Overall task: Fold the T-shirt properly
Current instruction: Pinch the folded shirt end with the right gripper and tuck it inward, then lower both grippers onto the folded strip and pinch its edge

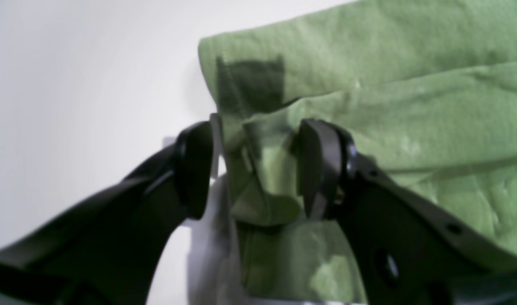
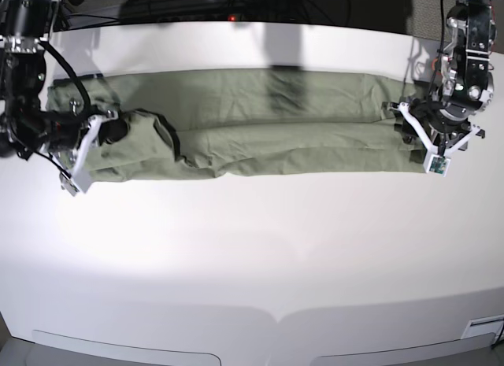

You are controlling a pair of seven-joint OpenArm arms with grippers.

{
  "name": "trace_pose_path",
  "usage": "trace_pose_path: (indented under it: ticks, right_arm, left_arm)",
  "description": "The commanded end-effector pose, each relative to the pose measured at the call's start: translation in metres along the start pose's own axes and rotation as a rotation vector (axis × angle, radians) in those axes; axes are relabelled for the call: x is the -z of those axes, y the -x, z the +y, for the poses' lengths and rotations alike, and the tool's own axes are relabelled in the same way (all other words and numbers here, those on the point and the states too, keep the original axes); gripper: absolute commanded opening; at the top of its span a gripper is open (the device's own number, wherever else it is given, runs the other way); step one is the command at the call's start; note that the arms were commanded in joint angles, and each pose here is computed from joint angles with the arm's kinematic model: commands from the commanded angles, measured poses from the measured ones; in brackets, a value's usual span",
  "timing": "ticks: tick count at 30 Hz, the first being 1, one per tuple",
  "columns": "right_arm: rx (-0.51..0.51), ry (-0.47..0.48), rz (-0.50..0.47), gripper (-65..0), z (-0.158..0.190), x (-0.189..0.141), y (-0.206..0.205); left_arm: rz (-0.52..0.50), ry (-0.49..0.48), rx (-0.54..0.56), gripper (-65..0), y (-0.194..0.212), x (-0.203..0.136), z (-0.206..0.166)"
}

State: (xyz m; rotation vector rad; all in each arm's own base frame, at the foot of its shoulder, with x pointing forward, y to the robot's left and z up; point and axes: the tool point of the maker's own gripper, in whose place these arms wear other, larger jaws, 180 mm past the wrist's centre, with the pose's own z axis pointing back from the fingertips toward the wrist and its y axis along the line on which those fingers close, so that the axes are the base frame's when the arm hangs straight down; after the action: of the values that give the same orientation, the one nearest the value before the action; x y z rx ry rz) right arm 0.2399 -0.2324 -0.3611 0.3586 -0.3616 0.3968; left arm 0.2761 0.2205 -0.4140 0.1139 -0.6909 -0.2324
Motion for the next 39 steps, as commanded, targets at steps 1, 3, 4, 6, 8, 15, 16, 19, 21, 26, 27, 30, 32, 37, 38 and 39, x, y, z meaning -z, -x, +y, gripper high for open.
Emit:
trace_pose_path:
  ticks: [1,3,4,6,8,15,16,19,21,26,27,30,32,37,38,39]
  right_arm:
    - [-0.019,0.034,-0.022,-65.0,-0.007,-0.014,-0.003]
    - [0.001,0.062,-0.007,-65.0,-0.013,-0.023,0.013]
    - [0.012,0.077,0.001,-65.0,-0.015,-0.028,0.02]
    - [0.036,0.102,0.015,-65.0,-0.021,-0.037,0.035]
    - [0.064,0.113,0.021,-65.0,-0.025,-0.045,0.047]
    - [0.139,0.156,0.053,-65.0,-0.035,-0.061,0.08]
    - [0.146,0.157,0.06,-65.0,-0.034,-0.061,0.084]
    - [0.16,0.154,0.087,-65.0,-0.032,-0.061,0.096]
    - [0.169,0.148,0.103,-65.0,-0.03,-0.06,0.104]
    - [0.183,0.138,0.142,-65.0,-0.025,-0.059,0.119]
    - [0.184,0.137,0.143,-65.0,-0.024,-0.059,0.12]
    - [0.183,0.137,0.144,-65.0,-0.024,-0.059,0.12]
    - [0.184,0.137,0.144,-65.0,-0.024,-0.059,0.12]
    - [0.182,0.138,0.122,-65.0,-0.025,-0.059,0.116]
    - [0.182,0.139,0.118,-65.0,-0.025,-0.059,0.116]
    - [0.181,0.14,0.112,-65.0,-0.025,-0.059,0.115]
  left_arm:
    - [-0.044,-0.02,0.004,-32.6,-0.013,-0.003,0.008]
    - [-0.045,-0.02,0.004,-32.6,-0.014,-0.003,0.008]
    - [-0.045,-0.02,0.004,-32.6,-0.014,-0.003,0.008]
    - [-0.047,-0.02,0.004,-32.6,-0.014,-0.003,0.008]
    - [-0.048,-0.02,0.004,-32.6,-0.014,-0.003,0.008]
    - [-0.043,-0.064,0.047,-32.6,-0.015,-0.005,0.015]
    - [-0.04,-0.093,0.056,-32.6,-0.017,-0.007,0.02]
    - [-0.068,-0.183,0.075,-32.6,-0.031,-0.018,0.034]
    - [-0.116,-0.204,0.09,-32.6,-0.047,-0.028,0.035]
    - [-0.199,-0.216,0.101,-32.6,-0.081,-0.057,0.03]
    - [-0.219,-0.217,0.104,-32.6,-0.088,-0.064,0.029]
    - [-0.268,-0.161,0.071,-32.6,-0.102,-0.077,0.016]
    - [-0.286,-0.058,0.006,-32.6,-0.105,-0.076,-0.001]
    - [-0.316,0.068,-0.095,-32.6,-0.107,-0.072,-0.027]
    - [-0.309,0.074,-0.108,-32.6,-0.105,-0.069,-0.029]
    - [-0.295,0.078,-0.121,-32.6,-0.101,-0.065,-0.031]
